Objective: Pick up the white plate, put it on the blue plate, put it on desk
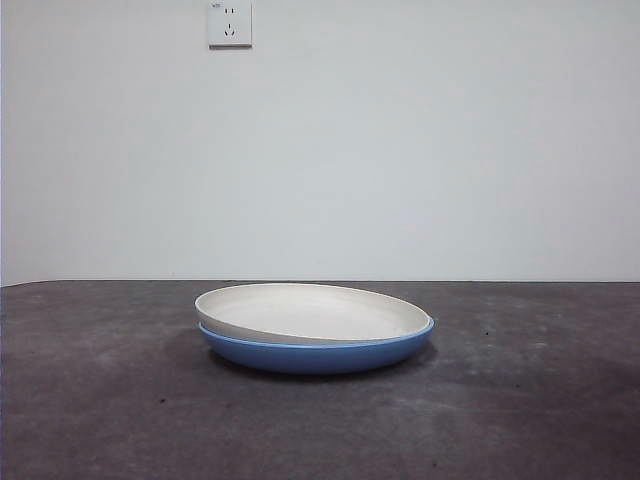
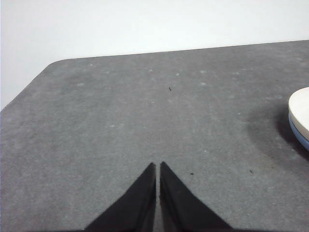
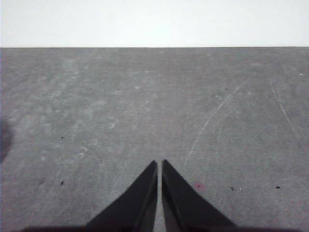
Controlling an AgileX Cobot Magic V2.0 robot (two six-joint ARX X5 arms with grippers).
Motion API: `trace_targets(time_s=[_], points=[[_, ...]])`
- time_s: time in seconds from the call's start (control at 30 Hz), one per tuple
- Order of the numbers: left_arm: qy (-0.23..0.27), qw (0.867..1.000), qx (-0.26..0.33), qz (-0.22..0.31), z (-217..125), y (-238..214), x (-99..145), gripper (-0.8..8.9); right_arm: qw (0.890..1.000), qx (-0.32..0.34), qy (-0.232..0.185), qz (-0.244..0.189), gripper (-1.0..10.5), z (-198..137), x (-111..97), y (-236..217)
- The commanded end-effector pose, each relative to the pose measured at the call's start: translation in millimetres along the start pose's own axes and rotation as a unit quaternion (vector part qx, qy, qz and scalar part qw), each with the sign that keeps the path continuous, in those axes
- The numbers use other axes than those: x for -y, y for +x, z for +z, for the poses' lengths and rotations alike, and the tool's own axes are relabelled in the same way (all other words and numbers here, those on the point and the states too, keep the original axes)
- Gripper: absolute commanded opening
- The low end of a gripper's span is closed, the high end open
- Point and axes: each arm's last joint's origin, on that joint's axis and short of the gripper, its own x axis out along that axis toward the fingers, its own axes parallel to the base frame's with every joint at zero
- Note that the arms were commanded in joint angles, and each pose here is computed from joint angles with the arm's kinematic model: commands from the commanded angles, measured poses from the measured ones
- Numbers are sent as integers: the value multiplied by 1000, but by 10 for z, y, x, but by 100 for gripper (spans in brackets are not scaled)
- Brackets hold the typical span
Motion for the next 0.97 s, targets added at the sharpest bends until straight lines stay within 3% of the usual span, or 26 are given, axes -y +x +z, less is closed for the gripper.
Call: trace_targets(time_s=[0.03,0.97], points=[[-4,1000,-13,-2,-73,19,4,15,1000,-1,6,-1,8,-15,2,4],[-4,1000,-13,-2,-73,19,4,15,1000,5,6,-1,8,-3,2,4]])
